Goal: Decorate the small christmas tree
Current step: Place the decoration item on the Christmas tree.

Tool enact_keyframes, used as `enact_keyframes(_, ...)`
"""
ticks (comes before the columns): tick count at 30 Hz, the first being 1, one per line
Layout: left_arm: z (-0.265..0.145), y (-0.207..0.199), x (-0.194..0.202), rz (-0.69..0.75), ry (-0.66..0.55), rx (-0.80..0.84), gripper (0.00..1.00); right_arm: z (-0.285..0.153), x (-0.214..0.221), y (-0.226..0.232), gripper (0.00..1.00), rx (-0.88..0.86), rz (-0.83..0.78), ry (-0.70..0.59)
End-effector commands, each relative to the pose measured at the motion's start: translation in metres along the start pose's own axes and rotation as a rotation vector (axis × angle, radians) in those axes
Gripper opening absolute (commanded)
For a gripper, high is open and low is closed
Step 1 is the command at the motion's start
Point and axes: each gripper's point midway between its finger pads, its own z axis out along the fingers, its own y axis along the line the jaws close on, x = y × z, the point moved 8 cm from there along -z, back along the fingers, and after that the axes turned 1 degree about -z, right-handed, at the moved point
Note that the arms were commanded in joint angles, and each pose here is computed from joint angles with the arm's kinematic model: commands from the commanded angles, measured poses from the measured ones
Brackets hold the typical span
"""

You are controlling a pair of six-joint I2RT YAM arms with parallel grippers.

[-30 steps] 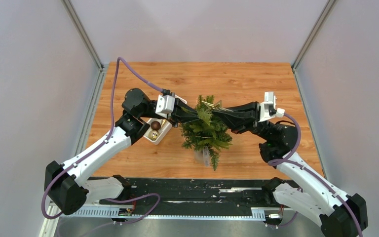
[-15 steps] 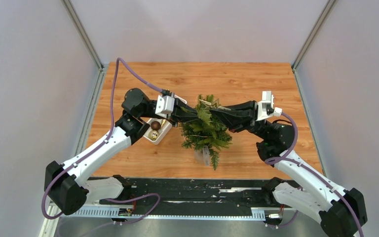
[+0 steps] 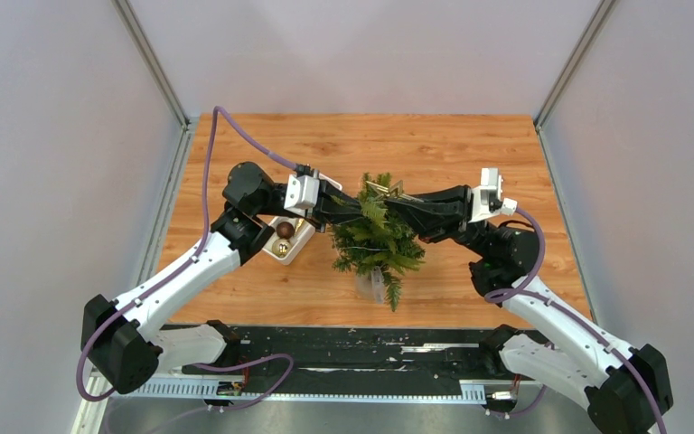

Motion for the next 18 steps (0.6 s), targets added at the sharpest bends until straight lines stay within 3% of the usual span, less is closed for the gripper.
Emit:
enact_keyframes(1, -0.001, 0.004, -0.022, 0.135, -0.053, -0.035, 0.01, -0.014, 0.052, -0.006, 0.00, 0.012, 0.150, 0.237)
enact_keyframes(6, -0.004, 0.005, -0.025, 0.150, -0.045, -0.073, 0.34, -0.014, 0.047, -0.003, 0.00, 0.012, 0.139, 0.240)
enact_keyframes(18, -0.010, 0.003, -0.038, 0.165, -0.004, -0.108, 0.73, -0.009, 0.038, -0.001, 0.00, -0.017, 0.125, 0.259)
